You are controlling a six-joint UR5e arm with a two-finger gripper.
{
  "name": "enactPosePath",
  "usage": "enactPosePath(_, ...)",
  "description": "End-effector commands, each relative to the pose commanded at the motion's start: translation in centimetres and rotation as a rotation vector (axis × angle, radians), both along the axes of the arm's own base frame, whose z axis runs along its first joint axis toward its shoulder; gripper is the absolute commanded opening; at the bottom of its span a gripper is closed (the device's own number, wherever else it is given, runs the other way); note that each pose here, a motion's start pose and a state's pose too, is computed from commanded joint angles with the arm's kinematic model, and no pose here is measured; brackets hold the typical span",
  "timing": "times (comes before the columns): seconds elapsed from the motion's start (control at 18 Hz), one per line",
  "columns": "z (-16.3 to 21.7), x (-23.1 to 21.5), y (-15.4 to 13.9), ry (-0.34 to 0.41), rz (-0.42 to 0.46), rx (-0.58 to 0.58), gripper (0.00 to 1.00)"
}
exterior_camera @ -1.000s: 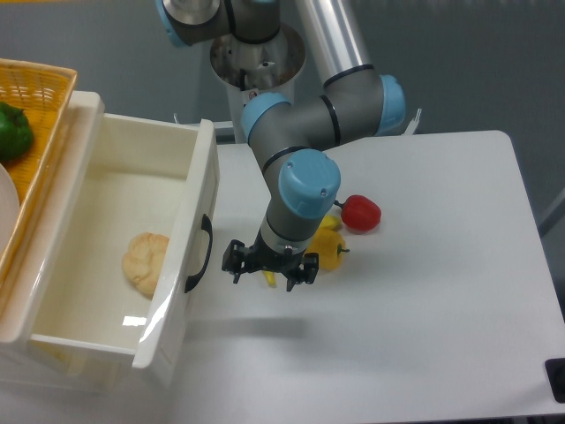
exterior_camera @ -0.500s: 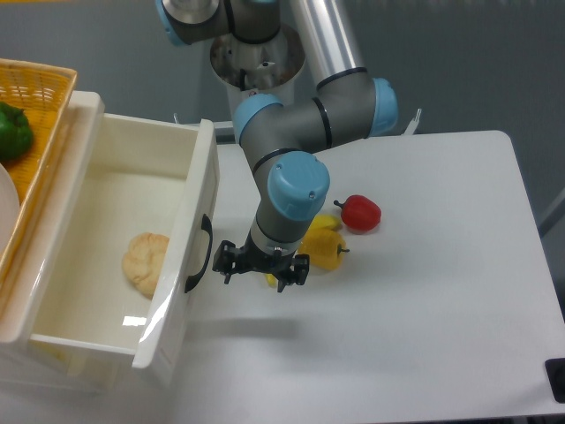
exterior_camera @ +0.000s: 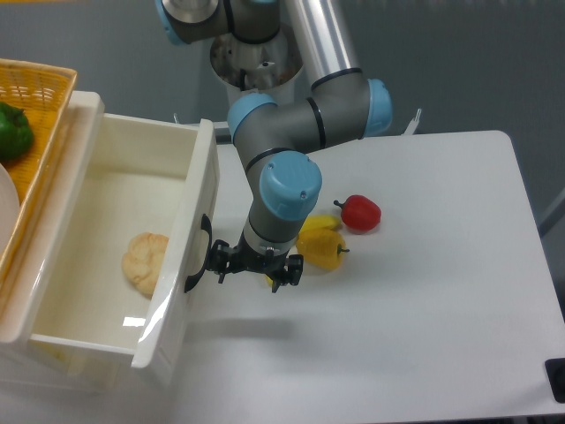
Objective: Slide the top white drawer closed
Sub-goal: 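Push the drawer front with the gripper into the cabinet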
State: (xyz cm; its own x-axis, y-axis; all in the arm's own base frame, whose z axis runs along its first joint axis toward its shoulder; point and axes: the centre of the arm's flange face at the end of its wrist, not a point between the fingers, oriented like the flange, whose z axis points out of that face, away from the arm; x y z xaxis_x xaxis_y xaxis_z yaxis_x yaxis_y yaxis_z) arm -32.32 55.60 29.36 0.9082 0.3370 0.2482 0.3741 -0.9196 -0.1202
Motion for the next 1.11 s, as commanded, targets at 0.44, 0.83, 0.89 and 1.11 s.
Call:
enactPosePath(0.44, 0.4, 1.3, 0.7, 0.004, -0.022, 0.004, 1.0)
enactPosePath(0.83, 0.4, 2.6, 1.3, 0.008, -0.046, 0.001, 1.0)
enactPosePath(0.89, 0.6, 2.6, 1.4, 0.01, -0.046, 0.006, 1.0)
enactPosePath(1.11, 0.8, 2.6, 1.5, 0.008, -0.048, 0.011, 1.0)
